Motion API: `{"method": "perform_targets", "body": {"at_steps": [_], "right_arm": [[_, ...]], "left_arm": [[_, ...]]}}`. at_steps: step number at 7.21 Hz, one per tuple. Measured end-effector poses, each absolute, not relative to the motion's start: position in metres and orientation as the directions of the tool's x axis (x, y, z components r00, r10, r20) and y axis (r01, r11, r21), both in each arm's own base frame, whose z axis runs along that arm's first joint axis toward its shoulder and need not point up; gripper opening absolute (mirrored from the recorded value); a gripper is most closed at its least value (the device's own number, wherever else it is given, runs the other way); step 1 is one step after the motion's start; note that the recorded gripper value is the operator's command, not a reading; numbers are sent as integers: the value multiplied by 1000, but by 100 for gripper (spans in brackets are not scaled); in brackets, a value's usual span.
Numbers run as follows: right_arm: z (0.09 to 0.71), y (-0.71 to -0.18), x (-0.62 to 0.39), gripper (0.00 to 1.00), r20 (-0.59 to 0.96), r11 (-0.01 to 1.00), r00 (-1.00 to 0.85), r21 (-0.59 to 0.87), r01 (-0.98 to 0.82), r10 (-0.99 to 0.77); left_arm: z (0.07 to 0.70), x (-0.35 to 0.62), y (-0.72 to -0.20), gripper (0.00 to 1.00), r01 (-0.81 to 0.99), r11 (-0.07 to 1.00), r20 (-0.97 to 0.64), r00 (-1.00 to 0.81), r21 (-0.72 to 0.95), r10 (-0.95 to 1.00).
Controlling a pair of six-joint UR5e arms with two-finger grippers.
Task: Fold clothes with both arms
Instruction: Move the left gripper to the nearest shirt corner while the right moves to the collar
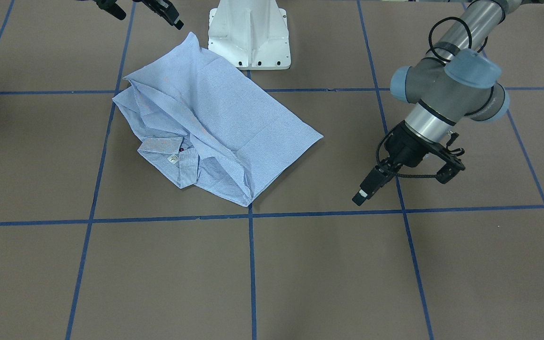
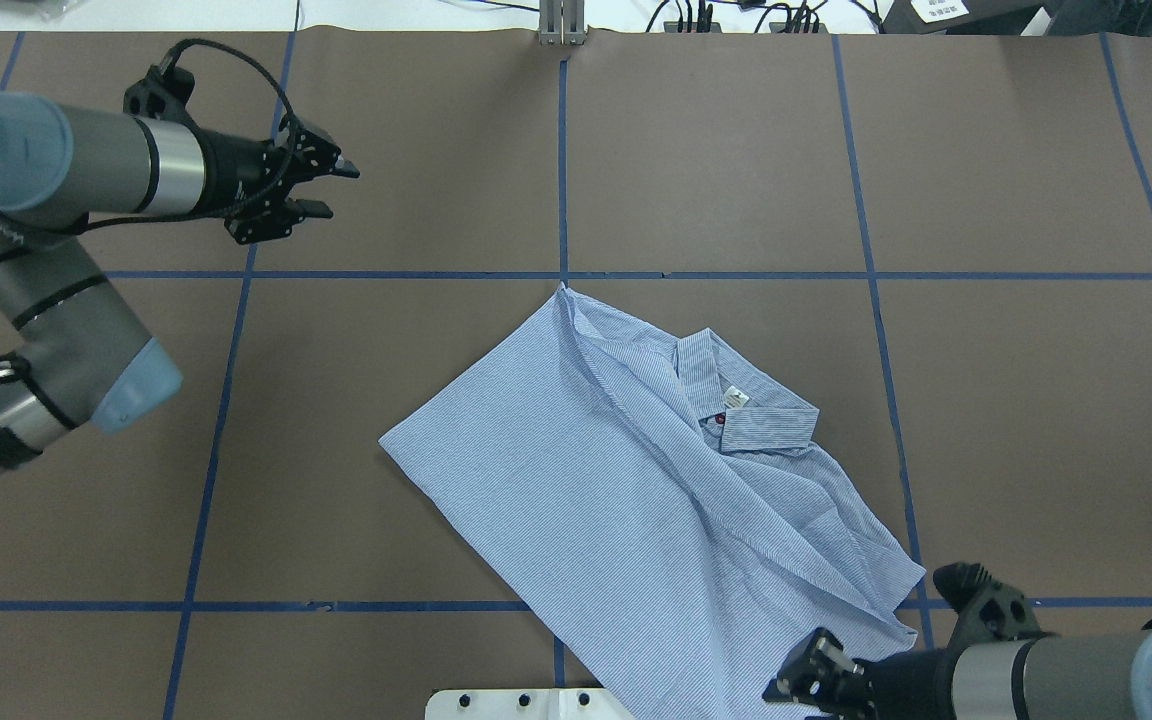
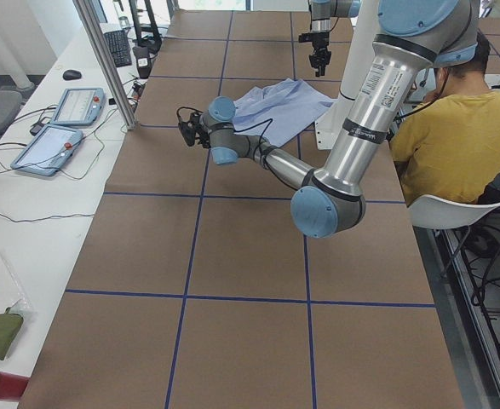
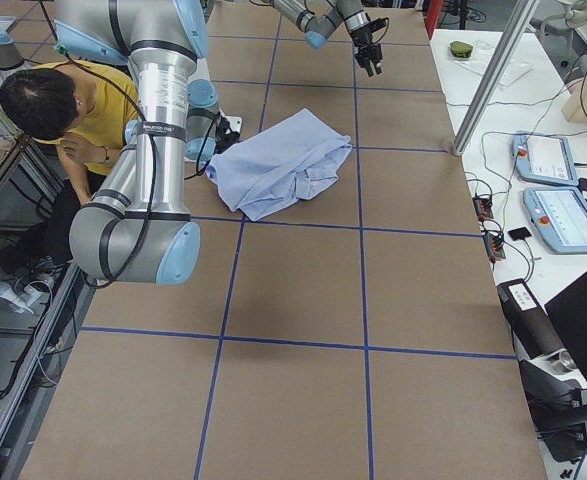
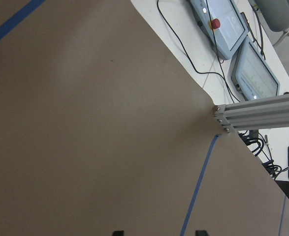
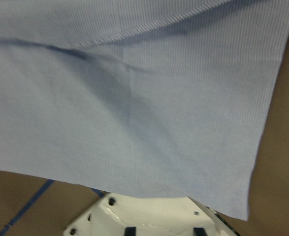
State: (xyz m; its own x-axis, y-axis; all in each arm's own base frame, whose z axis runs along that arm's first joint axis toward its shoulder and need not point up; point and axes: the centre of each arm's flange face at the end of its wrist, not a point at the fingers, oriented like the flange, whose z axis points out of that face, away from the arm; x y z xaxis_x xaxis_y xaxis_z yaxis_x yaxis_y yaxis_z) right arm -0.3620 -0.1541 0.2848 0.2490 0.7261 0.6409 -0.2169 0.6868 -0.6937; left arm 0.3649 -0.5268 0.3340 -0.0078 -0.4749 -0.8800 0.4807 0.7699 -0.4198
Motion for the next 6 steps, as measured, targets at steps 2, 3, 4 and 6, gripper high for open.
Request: {"method": "perform_targets", "body": {"at_steps": [2, 3, 4, 6], "right_arm": [[264, -227, -338, 100, 656, 642, 70, -702, -307, 751], [266, -264, -331, 100, 661, 616, 4, -697, -366, 750], [276, -296, -325, 100, 679, 605, -26, -671, -428, 734], [296, -341, -333, 100, 718, 610, -22, -607, -510, 696]], "left_arm": [[364, 397, -461, 77, 472, 775, -868, 38, -421, -495], [375, 421, -436, 77, 476, 779, -867, 64, -408, -493], [380, 442, -416, 76, 473, 787, -868, 85, -397, -489], [383, 467, -389, 74, 447, 806, -869, 112, -389, -482]]}}
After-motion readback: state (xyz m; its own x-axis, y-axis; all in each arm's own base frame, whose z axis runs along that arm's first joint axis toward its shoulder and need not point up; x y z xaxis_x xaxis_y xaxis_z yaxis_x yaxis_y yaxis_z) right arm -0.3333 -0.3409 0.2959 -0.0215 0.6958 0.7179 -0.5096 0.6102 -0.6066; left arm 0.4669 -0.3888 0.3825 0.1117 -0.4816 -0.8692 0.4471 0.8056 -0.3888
